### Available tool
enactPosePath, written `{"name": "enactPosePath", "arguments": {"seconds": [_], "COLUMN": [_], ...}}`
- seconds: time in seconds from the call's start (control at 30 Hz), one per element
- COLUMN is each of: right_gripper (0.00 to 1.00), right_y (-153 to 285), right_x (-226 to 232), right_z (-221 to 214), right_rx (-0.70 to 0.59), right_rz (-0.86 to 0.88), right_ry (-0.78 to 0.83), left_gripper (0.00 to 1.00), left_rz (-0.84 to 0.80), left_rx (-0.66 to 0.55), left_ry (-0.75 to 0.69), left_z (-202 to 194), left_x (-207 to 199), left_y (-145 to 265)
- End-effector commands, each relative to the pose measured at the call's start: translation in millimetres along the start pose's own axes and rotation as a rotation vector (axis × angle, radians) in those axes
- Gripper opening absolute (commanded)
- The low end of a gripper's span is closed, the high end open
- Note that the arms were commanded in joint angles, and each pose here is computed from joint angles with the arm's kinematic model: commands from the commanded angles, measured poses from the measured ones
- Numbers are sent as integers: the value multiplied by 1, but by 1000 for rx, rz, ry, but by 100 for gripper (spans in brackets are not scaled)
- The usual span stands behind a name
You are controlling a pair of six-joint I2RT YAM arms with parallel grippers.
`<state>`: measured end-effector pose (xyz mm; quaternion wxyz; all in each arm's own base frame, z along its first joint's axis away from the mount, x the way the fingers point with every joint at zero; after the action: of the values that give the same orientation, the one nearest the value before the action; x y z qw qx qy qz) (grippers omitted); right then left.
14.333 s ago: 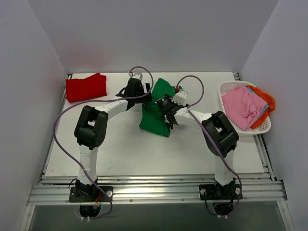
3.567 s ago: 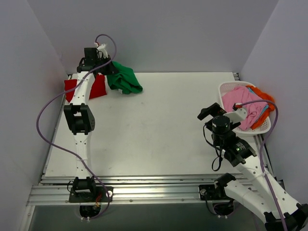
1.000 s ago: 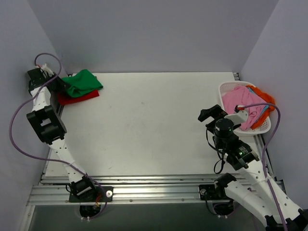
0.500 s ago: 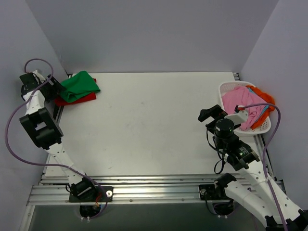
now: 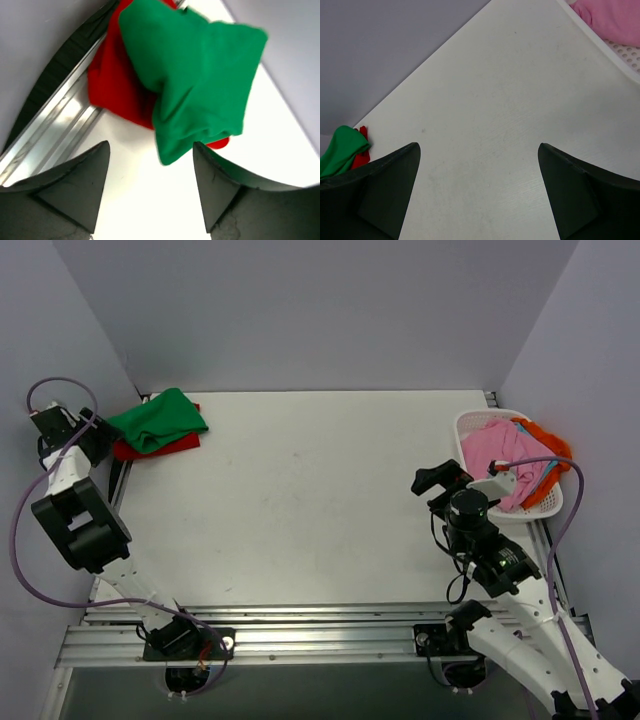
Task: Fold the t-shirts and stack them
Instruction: Neatly place the folded tshirt to the corner
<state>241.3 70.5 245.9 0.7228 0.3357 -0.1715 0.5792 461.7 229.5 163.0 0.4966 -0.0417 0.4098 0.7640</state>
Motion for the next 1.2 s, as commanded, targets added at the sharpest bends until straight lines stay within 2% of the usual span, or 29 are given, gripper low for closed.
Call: {"name": "enactPosePath", "arguments": {"seconds": [0.0,0.03,0.07,0.27,0.4,0.43,0.77,0.87,1.17], "right_gripper": [100,100,100,100,100,100,100,100,100], "right_y": [-1,-1,-2,-5,-7,-7,-13,-16,-17], "right_x": [1,1,0,-2,-3,-3,-6,-7,-6], "right_z": [4,4,3,3,1,1,-3,-6,-10], "right_rx": [-18,-20,-21,-23,-24,-24,-24,-17,-8], "right_rz": [7,4,0,-17,-24,-28,-54,-60,-52], "right_ry": [4,4,6,18,20,21,35,39,34], "left_gripper": [69,64,51,32,6,3,2,2,2], "left_rz": [-143,-157,-165,-220,-270,-297,-407,-475,-593], "left_rx": [-239,-240,-231,-269,-270,-285,-244,-240,-213], "left_ry": [85,88,96,60,79,78,107,175,190], "left_z": [66,69,66,68,60,63,39,35,23], "left_x": [-27,-31,-34,-55,-65,-69,-109,-117,-157], "left_y": [13,11,7,-12,-29,-31,-64,-63,-58]}}
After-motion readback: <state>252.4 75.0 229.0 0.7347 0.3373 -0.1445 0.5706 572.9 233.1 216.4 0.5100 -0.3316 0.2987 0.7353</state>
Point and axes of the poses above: each gripper's point midway between its finger pads, its own y axis back along the fingers, its own x axis along the line the jaws close on, z = x × y, the point moved 3 cm from there along y, back along the fingers, and after that the axes turned 4 degrees about -y, right-handed, at the moved point
